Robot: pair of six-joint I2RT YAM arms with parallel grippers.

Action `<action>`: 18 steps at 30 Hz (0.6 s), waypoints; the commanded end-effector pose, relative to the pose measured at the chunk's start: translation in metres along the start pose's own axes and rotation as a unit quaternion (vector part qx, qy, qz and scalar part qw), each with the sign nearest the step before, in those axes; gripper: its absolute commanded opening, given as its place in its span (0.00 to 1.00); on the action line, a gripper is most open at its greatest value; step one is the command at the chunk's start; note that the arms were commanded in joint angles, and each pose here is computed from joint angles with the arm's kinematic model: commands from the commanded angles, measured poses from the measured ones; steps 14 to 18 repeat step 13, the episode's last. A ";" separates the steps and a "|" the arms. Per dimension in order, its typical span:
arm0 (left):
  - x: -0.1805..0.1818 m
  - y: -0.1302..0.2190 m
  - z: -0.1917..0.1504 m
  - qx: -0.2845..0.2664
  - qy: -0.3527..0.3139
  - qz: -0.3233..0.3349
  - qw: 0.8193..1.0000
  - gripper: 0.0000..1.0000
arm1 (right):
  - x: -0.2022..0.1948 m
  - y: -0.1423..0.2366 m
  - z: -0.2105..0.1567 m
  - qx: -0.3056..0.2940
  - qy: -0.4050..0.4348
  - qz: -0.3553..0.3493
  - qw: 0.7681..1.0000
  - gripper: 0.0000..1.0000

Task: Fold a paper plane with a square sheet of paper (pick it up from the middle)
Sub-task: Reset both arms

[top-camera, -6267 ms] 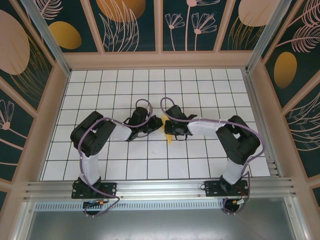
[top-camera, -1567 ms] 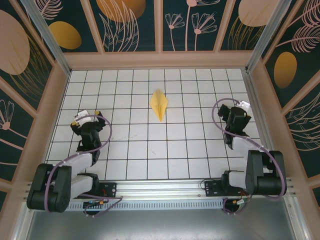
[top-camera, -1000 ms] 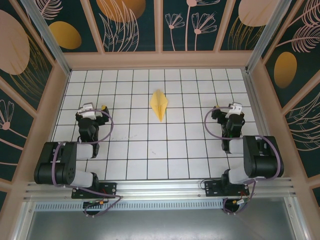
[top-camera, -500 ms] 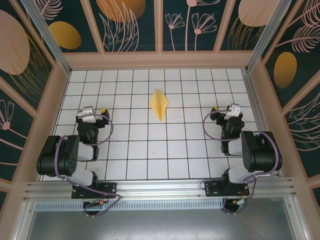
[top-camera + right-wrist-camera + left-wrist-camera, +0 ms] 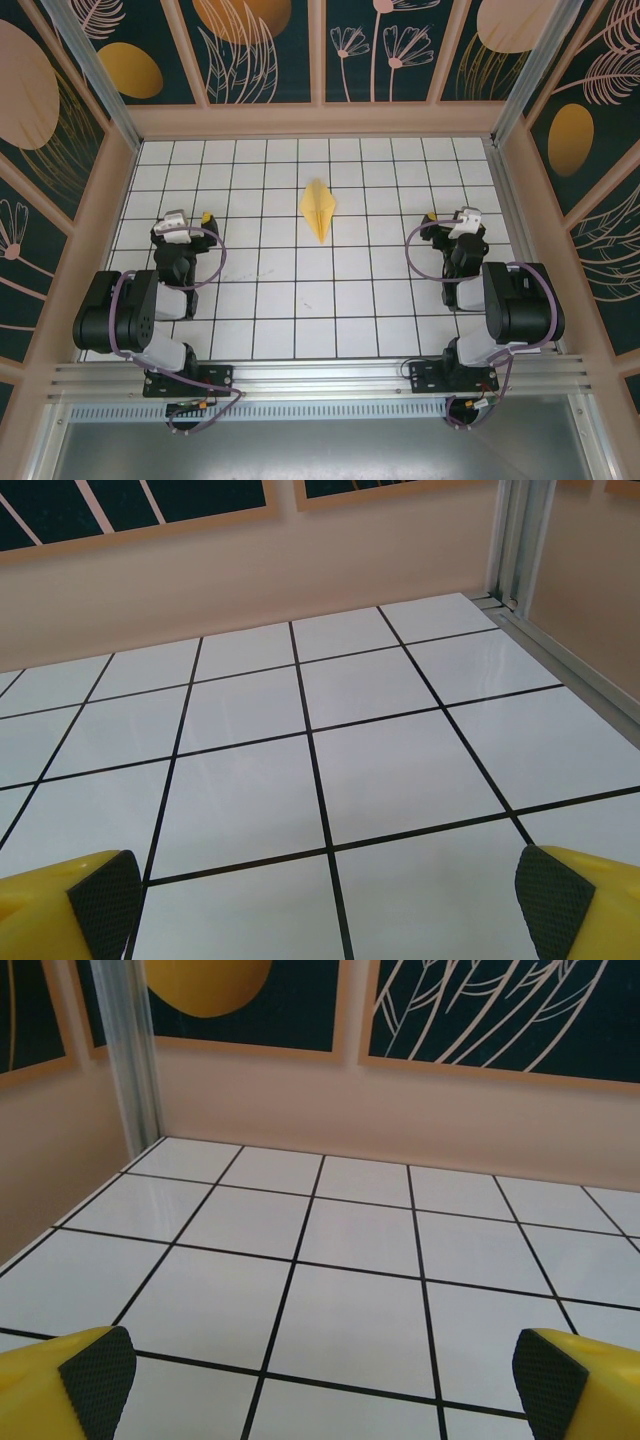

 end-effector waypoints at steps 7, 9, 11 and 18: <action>-0.005 -0.006 0.003 0.001 -0.011 -0.021 1.000 0.98 | 0.000 0.000 0.006 -0.021 0.005 0.007 1.000 0.99; -0.005 -0.007 0.004 0.000 -0.010 -0.021 1.000 0.99 | 0.000 0.000 0.006 -0.021 0.005 0.007 1.000 0.99; -0.005 -0.006 0.004 -0.001 -0.010 -0.021 1.000 0.98 | 0.000 0.000 0.007 -0.023 0.005 0.007 1.000 0.99; -0.005 -0.006 0.004 -0.002 -0.010 -0.022 1.000 0.99 | 0.000 0.001 0.006 -0.022 0.005 0.007 1.000 0.99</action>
Point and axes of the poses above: each hand's point on the last joint's axis, 136 mm out from that joint toward the fingers, its own y axis back along the fingers, its own x axis along the line the jaws close on, z = x × y, the point moved 7 cm from there along y, back along the fingers, and after that the axes turned 11 degrees about y, right-handed, at the moved point
